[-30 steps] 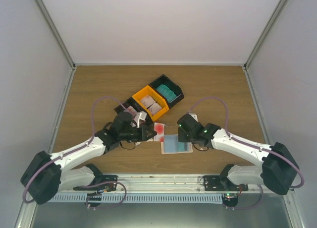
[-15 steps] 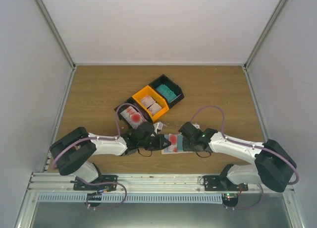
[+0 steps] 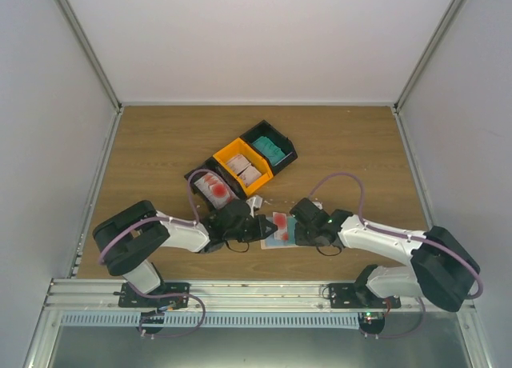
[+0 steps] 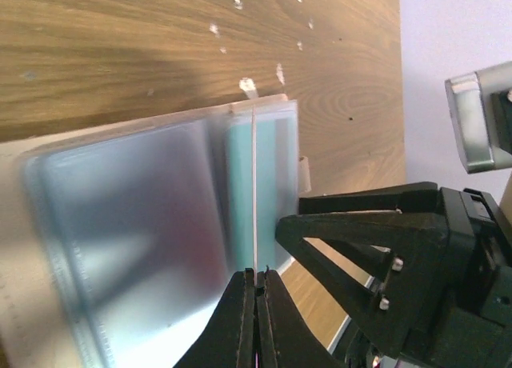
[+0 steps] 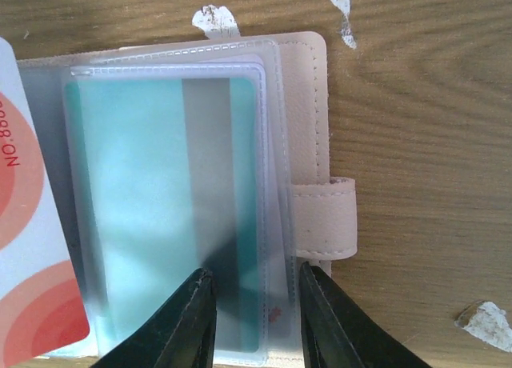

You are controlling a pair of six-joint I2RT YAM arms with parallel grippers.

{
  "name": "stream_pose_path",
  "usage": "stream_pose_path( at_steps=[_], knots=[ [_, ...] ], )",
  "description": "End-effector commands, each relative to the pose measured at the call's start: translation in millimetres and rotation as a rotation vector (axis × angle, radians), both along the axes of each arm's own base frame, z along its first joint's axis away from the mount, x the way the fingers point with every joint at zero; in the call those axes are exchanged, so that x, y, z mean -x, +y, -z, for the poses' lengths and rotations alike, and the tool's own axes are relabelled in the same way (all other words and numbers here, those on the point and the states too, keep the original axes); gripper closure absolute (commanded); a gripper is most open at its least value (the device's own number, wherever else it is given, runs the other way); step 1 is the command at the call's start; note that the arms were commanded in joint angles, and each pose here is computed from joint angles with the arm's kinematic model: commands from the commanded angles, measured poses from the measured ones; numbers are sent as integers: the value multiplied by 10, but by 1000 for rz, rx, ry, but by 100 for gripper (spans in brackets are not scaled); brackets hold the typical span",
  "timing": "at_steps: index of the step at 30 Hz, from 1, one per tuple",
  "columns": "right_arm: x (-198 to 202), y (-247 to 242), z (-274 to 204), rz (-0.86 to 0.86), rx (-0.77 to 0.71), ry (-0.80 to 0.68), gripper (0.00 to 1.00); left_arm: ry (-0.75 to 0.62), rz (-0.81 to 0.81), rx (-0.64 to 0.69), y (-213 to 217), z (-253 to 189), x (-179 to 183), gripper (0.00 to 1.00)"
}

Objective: Put the credit cards into the card holder
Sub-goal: Insert the credit card into the card holder.

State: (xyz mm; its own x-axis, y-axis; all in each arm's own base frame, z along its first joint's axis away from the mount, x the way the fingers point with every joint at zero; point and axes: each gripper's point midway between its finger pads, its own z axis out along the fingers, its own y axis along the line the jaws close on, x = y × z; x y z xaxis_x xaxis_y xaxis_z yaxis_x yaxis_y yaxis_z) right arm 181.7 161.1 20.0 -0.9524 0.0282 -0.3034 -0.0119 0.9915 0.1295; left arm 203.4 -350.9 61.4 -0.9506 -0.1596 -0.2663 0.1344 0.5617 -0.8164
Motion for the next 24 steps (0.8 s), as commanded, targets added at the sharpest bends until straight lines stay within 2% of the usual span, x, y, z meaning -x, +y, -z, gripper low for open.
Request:
stream_pose_path(
  at_steps=[1,12,24],
  knots=[
    [114,-217,167,14,66,44,70,-32,-73,42,58,-64,-70,100],
    [119,-178,181,1,30,45,71,25,-31,100,-19,50,41,100],
    [119,-189,185,9,32,45,70,-15,-73,110,74,-52,5,100]
  ],
)
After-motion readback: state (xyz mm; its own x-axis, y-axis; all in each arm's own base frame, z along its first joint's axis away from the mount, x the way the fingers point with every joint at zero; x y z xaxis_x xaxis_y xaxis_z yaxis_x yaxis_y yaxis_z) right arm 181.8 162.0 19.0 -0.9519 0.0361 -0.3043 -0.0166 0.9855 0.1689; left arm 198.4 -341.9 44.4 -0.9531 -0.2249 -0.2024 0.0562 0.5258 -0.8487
